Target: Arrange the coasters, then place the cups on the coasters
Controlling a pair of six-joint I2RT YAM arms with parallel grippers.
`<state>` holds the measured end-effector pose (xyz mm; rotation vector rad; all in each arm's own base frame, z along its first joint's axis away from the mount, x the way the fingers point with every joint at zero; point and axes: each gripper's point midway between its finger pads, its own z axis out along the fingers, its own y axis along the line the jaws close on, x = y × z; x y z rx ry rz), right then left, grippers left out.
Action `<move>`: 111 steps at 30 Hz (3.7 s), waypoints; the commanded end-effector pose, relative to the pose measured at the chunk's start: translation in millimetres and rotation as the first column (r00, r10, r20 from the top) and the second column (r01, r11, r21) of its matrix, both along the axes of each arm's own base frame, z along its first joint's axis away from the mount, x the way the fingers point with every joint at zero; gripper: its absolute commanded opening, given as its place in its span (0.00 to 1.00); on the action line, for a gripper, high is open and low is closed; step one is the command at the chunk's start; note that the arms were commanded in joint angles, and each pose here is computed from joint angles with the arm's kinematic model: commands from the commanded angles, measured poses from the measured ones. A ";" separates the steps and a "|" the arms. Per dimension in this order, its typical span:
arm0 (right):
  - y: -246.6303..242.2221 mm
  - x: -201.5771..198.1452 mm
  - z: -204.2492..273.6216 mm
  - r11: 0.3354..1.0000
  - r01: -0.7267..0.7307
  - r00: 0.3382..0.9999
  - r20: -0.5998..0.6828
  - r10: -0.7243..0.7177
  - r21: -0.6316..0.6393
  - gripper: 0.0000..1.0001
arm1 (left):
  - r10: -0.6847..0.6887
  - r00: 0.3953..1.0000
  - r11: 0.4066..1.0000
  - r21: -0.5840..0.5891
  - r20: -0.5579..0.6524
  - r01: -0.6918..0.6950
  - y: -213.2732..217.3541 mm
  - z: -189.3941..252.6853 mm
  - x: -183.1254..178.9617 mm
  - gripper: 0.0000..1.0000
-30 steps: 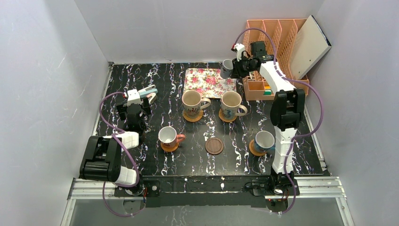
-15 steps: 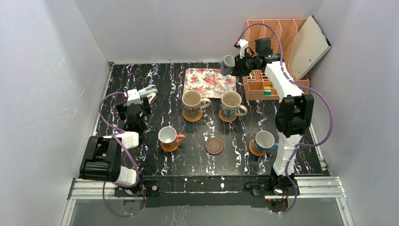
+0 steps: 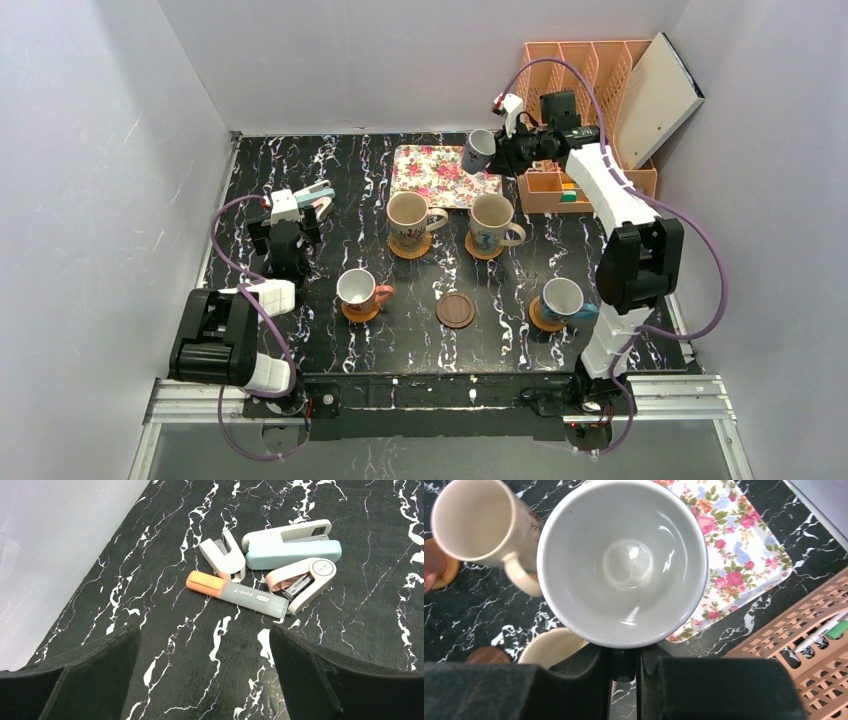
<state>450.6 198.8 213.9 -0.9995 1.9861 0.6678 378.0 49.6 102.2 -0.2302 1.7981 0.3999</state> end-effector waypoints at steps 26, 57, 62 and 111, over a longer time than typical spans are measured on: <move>35.0 -178.3 55.6 0.932 -0.358 0.904 0.229 0.361 -0.058 0.01 | -0.043 0.998 0.999 -0.011 0.046 0.043 -6.4 14.5 8.3 0.98; 32.7 -251.4 -99.3 0.838 -0.482 0.858 0.057 0.511 -0.257 0.01 | -0.079 0.997 0.996 -0.029 0.026 0.080 -13.5 5.3 11.3 0.98; 35.7 -256.2 -111.7 0.825 -0.501 0.850 0.033 0.526 -0.263 0.01 | -0.081 0.996 0.996 -0.028 0.029 0.082 -13.6 6.4 11.0 0.98; 40.1 -268.2 -147.6 0.787 -0.547 0.819 0.009 0.573 -0.286 0.01 | -0.080 0.997 0.997 -0.022 0.001 0.080 -13.2 -2.5 13.5 0.98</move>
